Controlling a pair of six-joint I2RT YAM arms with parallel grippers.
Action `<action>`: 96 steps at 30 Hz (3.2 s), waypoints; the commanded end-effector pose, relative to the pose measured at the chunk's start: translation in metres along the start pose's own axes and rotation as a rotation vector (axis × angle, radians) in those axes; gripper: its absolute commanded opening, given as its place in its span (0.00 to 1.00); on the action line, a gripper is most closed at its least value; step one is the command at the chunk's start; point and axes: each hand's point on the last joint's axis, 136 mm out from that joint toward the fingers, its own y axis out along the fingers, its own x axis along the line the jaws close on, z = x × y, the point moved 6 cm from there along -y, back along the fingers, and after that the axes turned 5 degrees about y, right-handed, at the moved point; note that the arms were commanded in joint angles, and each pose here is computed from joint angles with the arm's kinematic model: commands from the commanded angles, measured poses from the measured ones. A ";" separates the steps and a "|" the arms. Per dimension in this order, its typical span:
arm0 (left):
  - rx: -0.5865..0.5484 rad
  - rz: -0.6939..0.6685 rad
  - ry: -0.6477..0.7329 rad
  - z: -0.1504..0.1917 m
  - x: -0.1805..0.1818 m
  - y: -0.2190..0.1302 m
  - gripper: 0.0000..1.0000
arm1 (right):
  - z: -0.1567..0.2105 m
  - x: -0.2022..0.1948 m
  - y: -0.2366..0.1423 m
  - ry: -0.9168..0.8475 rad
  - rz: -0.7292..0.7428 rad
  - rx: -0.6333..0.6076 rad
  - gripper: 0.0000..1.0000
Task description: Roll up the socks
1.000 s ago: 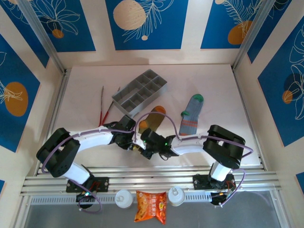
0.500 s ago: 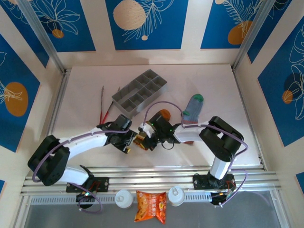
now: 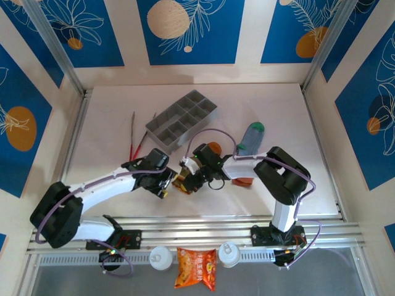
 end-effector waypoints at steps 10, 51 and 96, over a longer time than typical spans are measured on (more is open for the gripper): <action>0.042 0.092 0.105 0.007 -0.005 0.013 0.34 | 0.076 -0.052 0.010 0.337 0.096 0.300 0.00; 0.104 -0.381 0.124 0.027 0.035 0.070 0.00 | 0.055 -0.058 0.006 0.258 0.068 0.213 0.10; 0.107 -0.418 0.151 0.027 0.024 0.057 0.00 | 0.043 0.017 -0.011 -0.627 0.820 -0.081 0.10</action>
